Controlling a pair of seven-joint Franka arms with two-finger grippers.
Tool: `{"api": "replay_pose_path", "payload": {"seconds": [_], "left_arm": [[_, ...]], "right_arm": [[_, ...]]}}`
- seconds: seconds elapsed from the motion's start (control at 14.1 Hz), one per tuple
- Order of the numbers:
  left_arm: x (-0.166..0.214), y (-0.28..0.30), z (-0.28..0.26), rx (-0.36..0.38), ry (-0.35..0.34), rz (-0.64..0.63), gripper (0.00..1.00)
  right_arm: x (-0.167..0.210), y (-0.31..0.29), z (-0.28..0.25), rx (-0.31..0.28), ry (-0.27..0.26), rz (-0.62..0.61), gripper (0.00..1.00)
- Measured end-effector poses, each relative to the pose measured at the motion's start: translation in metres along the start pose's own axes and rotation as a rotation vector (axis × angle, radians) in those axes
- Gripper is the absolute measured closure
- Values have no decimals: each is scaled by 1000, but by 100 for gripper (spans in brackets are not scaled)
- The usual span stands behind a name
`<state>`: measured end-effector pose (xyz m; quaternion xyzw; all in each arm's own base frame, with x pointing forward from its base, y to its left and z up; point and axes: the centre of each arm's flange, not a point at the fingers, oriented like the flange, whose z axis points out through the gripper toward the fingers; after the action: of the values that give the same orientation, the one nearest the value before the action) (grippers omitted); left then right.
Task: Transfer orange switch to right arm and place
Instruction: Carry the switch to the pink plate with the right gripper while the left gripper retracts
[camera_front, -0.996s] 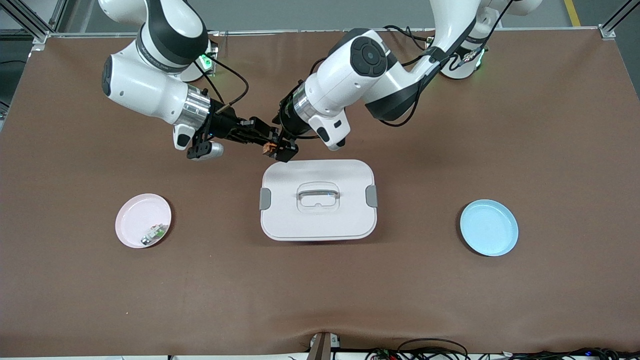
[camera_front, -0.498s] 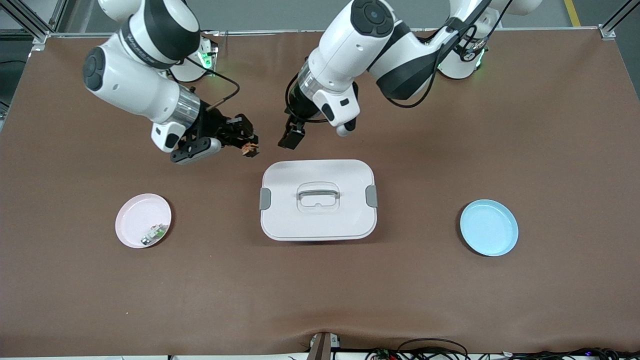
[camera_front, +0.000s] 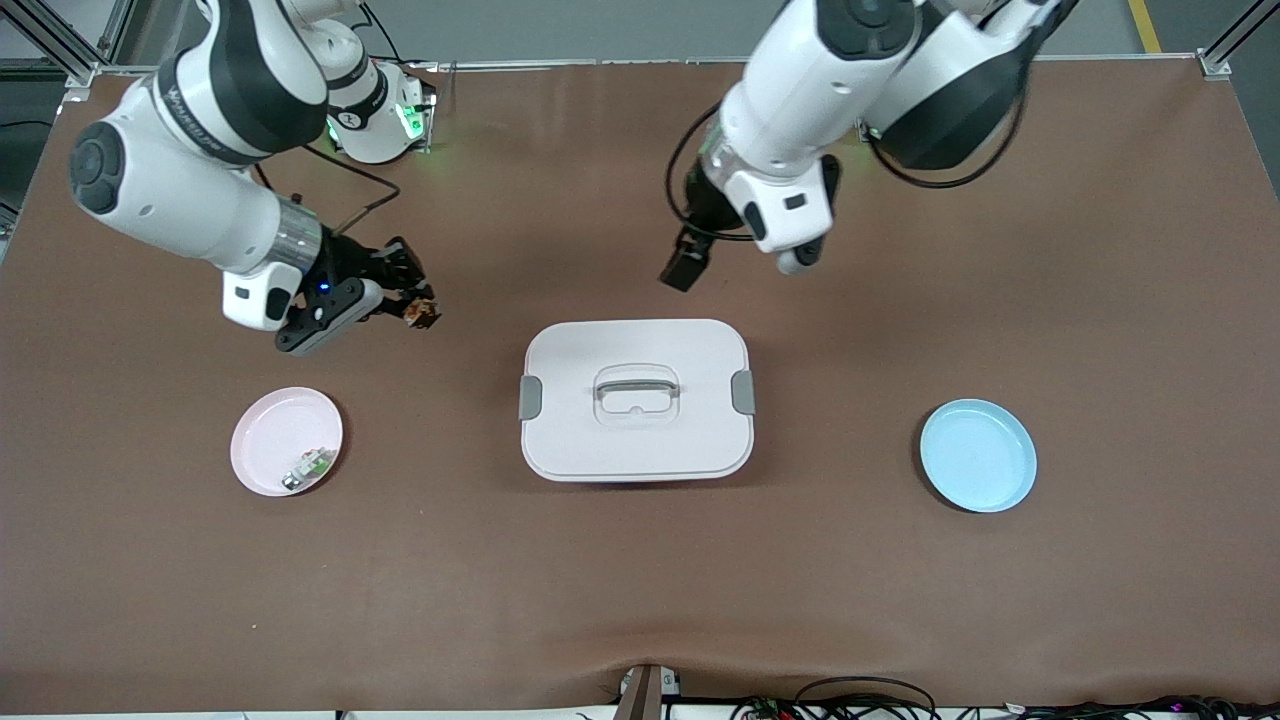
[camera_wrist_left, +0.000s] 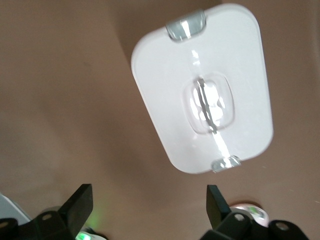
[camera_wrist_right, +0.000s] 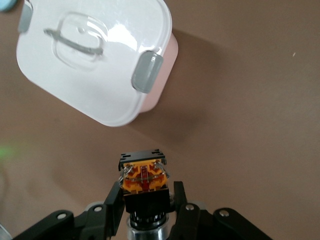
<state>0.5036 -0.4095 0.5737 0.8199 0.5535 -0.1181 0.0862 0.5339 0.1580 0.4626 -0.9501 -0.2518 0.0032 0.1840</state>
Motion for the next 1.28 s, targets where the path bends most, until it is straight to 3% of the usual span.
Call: {"api": "replay_pose_path", "payload": {"seconds": [0.28, 0.64, 1.0, 1.14, 1.28], "left_arm": [[83, -14, -38, 128, 2, 138, 0], [195, -36, -72, 168, -47, 373, 0], [328, -85, -111, 195, -130, 664, 0], [356, -95, -114, 227, -100, 777, 0], [360, -98, -118, 265, -52, 862, 0]], "right_arm": [[-17, 56, -6, -90, -61, -149, 56], [-19, 79, -2, -247, -156, -293, 56], [-21, 118, 4, -274, -163, -444, 56], [-26, 141, 8, -280, -163, -495, 56], [-30, 156, 15, -301, -150, -545, 56]]}}
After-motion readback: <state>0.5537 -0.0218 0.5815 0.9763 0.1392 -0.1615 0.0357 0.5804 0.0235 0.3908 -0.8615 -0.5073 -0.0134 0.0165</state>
